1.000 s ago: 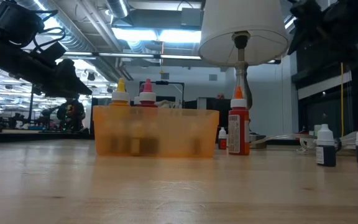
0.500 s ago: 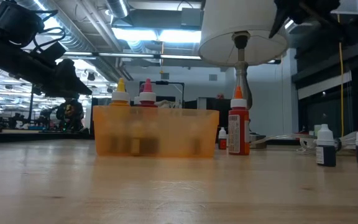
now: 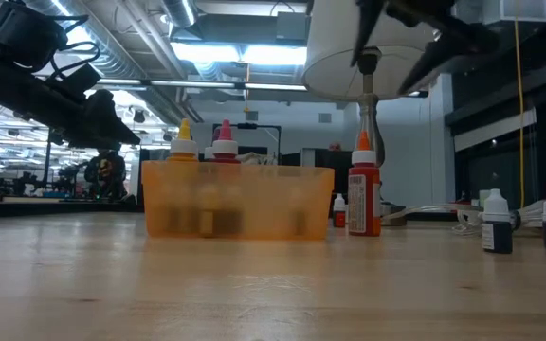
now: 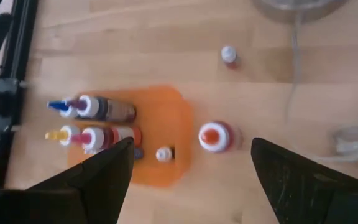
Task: Pick & Place food coloring
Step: Put the small orange food coloring bottle into the orange bin
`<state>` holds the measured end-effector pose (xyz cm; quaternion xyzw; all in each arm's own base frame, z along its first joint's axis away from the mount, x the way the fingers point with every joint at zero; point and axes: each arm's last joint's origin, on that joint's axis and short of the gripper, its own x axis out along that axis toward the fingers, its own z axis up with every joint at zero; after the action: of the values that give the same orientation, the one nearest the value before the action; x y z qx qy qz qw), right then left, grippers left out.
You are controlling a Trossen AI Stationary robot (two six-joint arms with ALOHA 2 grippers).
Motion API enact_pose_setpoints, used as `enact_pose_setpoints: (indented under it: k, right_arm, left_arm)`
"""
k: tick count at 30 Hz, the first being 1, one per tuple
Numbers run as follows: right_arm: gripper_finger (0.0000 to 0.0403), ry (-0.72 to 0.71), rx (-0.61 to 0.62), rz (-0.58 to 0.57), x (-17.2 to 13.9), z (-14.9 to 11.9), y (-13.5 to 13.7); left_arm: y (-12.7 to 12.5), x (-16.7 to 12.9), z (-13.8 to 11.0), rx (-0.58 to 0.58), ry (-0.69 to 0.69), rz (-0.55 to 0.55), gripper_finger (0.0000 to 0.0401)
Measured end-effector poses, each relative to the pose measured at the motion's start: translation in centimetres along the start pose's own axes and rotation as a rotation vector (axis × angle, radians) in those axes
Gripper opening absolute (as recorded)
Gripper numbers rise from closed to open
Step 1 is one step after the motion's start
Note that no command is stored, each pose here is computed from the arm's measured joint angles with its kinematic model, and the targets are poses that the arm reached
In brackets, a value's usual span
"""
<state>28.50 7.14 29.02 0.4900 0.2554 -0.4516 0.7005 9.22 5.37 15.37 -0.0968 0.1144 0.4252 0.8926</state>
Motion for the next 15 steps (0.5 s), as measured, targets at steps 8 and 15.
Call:
enact_pose_setpoints:
  k: [8, 15]
  right_arm:
    - [0.0323, -0.102, -0.042, -0.094, 3.1, 0.4, 2.5]
    - [0.0323, -0.118, -0.047, -0.192, 6.0, 0.2, 2.7]
  left_arm:
    - [0.0, 0.0, 0.0, 0.0, 0.0, 0.0, 0.0322]
    - [0.0, 0.0, 0.0, 0.0, 0.0, 0.0, 0.0323]
